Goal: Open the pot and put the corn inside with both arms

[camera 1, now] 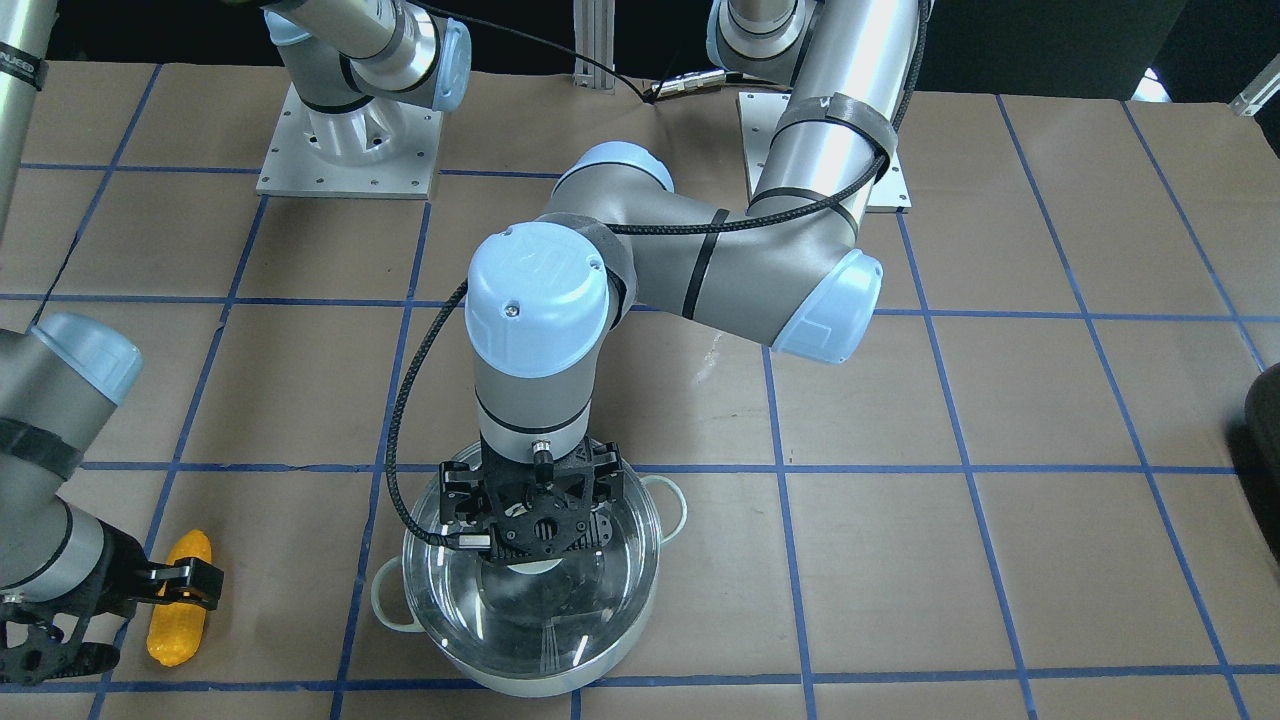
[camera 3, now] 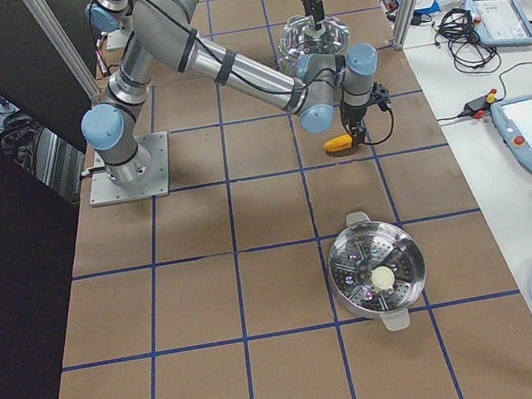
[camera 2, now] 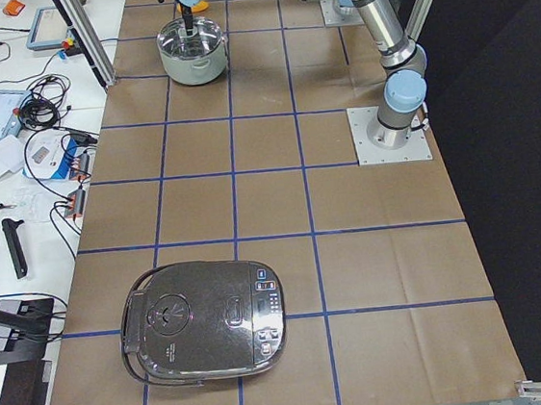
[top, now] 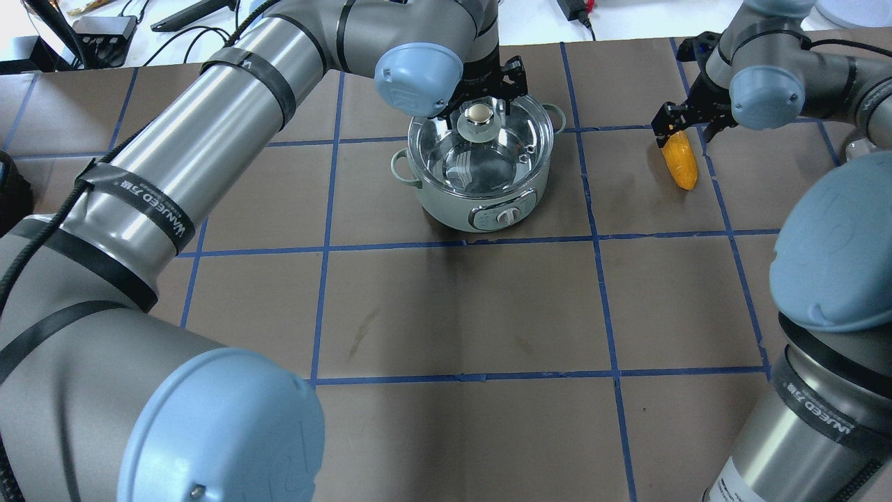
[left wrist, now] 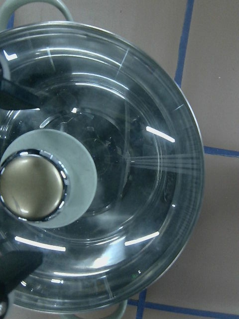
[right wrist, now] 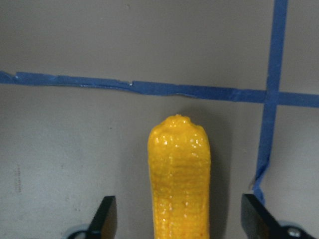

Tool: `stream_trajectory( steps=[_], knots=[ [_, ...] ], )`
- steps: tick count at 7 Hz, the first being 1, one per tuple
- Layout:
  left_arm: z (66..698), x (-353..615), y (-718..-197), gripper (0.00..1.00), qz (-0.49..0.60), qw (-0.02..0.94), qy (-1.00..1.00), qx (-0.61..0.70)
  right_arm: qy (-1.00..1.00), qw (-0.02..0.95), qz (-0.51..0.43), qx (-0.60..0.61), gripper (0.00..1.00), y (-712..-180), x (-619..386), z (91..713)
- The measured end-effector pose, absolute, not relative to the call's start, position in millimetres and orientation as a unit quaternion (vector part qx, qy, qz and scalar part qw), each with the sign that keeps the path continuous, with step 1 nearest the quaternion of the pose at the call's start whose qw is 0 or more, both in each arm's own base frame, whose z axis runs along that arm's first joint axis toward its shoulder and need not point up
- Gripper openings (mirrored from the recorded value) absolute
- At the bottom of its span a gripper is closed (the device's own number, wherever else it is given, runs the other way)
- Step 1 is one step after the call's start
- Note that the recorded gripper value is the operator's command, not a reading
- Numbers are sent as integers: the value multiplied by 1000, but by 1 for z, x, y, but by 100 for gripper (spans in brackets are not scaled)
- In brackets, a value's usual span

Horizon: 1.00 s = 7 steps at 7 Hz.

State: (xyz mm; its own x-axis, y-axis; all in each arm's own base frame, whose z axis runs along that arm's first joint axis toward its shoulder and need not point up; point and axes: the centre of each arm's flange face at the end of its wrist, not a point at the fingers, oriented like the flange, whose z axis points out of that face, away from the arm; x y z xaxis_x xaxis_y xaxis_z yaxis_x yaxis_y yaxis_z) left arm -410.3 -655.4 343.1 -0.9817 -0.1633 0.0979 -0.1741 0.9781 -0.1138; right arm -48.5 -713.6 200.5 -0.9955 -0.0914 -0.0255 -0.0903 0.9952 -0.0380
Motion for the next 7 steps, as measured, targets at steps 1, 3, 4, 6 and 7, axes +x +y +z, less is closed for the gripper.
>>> stream_trajectory(
  steps=[1, 3, 4, 6, 7],
  knots=[
    [341, -415, -654, 27, 61, 44, -994, 84, 999, 19, -12, -46, 7, -710, -47, 188],
    [342, -417, -653, 22, 62, 46, -994, 84, 999, 18, -12, -44, 6, -710, -48, 188],
    [347, -416, -652, 21, 66, 47, -993, 82, 999, 14, -16, -38, 7, -712, -51, 198],
    [365, -414, -649, 21, 75, 52, -993, 79, 1000, 14, -10, -15, 7, -698, -51, 271],
    [381, -409, -646, 21, 82, 54, -992, 79, 1000, 16, -8, -3, 7, -681, -42, 323]
  ],
)
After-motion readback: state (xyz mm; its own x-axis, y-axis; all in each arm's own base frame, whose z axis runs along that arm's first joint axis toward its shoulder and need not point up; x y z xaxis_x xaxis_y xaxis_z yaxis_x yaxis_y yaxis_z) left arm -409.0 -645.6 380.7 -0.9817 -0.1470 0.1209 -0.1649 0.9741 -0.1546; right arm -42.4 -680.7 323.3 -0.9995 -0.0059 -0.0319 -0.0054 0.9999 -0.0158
